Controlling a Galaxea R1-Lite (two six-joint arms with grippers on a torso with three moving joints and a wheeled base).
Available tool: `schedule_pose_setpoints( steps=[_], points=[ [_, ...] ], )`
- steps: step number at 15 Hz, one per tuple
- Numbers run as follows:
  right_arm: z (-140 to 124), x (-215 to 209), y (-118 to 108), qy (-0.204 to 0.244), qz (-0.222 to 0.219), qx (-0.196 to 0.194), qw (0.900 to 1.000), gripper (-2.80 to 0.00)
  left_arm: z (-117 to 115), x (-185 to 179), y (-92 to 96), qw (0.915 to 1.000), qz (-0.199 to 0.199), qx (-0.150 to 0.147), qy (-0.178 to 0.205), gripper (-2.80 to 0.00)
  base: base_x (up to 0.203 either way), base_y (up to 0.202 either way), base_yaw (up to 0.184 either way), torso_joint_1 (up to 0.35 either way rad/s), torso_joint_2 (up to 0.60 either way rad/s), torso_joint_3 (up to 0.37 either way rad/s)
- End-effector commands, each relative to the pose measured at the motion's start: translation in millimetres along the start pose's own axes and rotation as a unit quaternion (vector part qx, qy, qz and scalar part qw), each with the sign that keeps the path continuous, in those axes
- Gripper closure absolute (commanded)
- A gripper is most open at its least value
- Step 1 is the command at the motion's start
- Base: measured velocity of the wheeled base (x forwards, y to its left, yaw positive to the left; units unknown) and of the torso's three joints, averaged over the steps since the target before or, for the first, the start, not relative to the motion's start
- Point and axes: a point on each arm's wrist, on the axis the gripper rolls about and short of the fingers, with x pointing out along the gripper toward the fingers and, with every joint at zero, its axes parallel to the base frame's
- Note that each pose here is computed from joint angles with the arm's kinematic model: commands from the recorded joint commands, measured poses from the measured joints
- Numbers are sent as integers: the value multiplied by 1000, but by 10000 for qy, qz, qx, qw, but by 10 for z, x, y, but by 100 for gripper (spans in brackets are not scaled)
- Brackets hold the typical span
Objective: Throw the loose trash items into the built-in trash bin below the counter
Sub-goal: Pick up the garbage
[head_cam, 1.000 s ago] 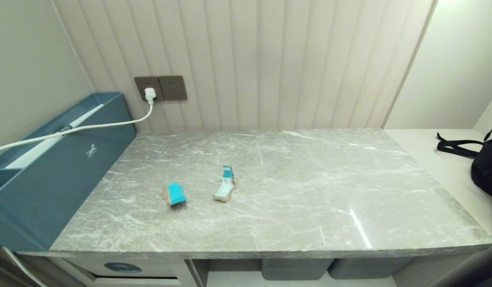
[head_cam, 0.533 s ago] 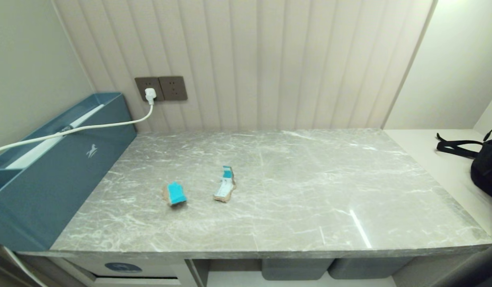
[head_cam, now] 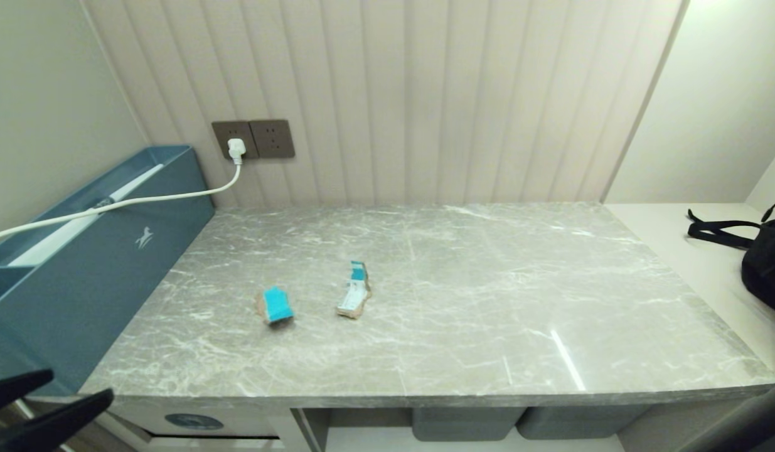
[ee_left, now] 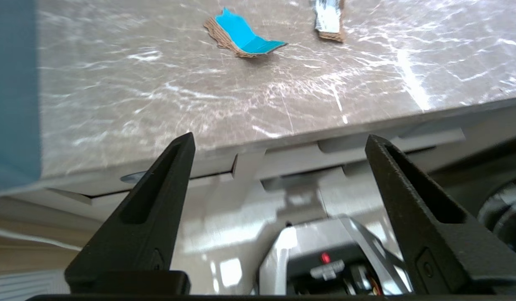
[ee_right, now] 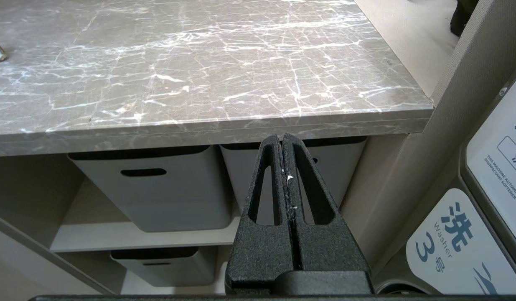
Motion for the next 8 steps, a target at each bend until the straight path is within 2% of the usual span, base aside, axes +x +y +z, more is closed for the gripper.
schedule_pose_setpoints(
  steps=[1, 3, 5, 6, 7, 8],
  points=[
    [-3, 1, 0, 4, 0, 2, 10000, 0, 164, 595, 141, 9949, -103, -217, 982, -280, 0, 0, 0, 0, 0, 0],
    [-3, 1, 0, 4, 0, 2, 10000, 0, 197, 912, 144, 9893, -245, -128, 1431, -280, 0, 0, 0, 0, 0, 0],
    [-3, 1, 0, 3, -7, 2, 10000, 0, 141, 1223, 77, 9812, -210, 313, 1895, -280, 0, 0, 0, 0, 0, 0],
    [-3, 1, 0, 4, 8, 2, 10000, 0, 113, 1410, 47, 9784, -146, 551, 1989, -280, 0, 0, 0, 0, 0, 0],
    [-3, 1, 0, 4, 0, 2, 10000, 0, 96, 1618, 16, 9784, -107, 802, 1904, -280, 0, 0, 0, 0, 0, 0],
    [-3, 1, 0, 4, 0, 2, 10000, 0, 100, 1823, 1, 9806, -57, 1088, 1628, -280, 0, 0, 0, 0, 0, 0]
  ],
)
